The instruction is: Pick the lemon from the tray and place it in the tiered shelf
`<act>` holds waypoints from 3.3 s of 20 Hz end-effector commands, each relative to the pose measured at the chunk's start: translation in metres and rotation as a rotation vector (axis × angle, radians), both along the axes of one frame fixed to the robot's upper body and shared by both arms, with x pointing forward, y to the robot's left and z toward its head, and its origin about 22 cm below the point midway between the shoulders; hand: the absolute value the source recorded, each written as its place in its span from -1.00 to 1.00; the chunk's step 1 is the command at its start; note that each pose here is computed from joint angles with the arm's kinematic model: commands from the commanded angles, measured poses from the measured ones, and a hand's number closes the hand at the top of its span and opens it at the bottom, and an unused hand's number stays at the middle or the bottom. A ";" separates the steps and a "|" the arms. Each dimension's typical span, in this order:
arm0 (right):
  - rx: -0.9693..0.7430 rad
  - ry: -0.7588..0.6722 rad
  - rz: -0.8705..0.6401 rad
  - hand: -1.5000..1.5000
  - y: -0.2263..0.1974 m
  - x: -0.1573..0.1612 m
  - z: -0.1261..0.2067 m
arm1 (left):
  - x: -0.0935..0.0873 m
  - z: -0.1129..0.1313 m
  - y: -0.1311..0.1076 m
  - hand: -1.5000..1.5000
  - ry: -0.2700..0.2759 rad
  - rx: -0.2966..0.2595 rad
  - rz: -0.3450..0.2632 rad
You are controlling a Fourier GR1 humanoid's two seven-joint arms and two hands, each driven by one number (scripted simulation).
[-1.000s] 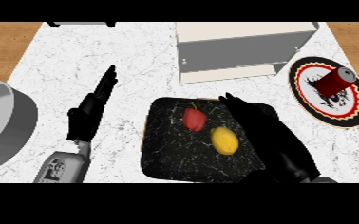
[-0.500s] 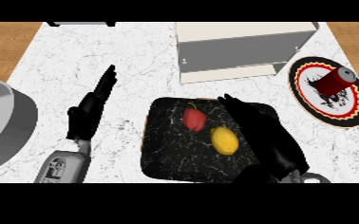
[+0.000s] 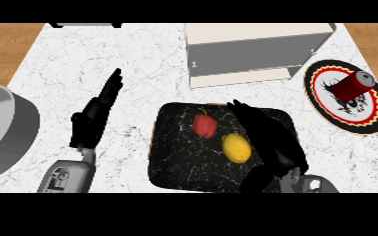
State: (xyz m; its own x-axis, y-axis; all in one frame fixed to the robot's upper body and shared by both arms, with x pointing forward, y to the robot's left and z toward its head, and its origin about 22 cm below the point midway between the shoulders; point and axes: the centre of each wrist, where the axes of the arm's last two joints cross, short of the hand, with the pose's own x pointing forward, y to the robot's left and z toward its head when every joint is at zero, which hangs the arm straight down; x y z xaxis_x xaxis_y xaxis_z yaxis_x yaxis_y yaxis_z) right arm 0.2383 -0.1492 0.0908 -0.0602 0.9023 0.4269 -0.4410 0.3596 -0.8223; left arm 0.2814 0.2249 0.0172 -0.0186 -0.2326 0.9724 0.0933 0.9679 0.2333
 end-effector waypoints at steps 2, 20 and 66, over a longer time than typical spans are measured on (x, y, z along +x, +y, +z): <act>-0.009 -0.012 -0.011 -1.00 -0.008 0.003 -0.006 | 0.003 -0.003 0.001 0.00 -0.013 -0.012 0.000; -0.030 0.027 0.002 -1.00 -0.003 0.005 -0.059 | 0.005 -0.003 0.015 0.00 -0.016 0.005 0.001; 0.355 -0.580 -0.393 1.00 0.152 -0.054 0.093 | 0.000 -0.006 0.000 0.00 0.013 -0.013 -0.001</act>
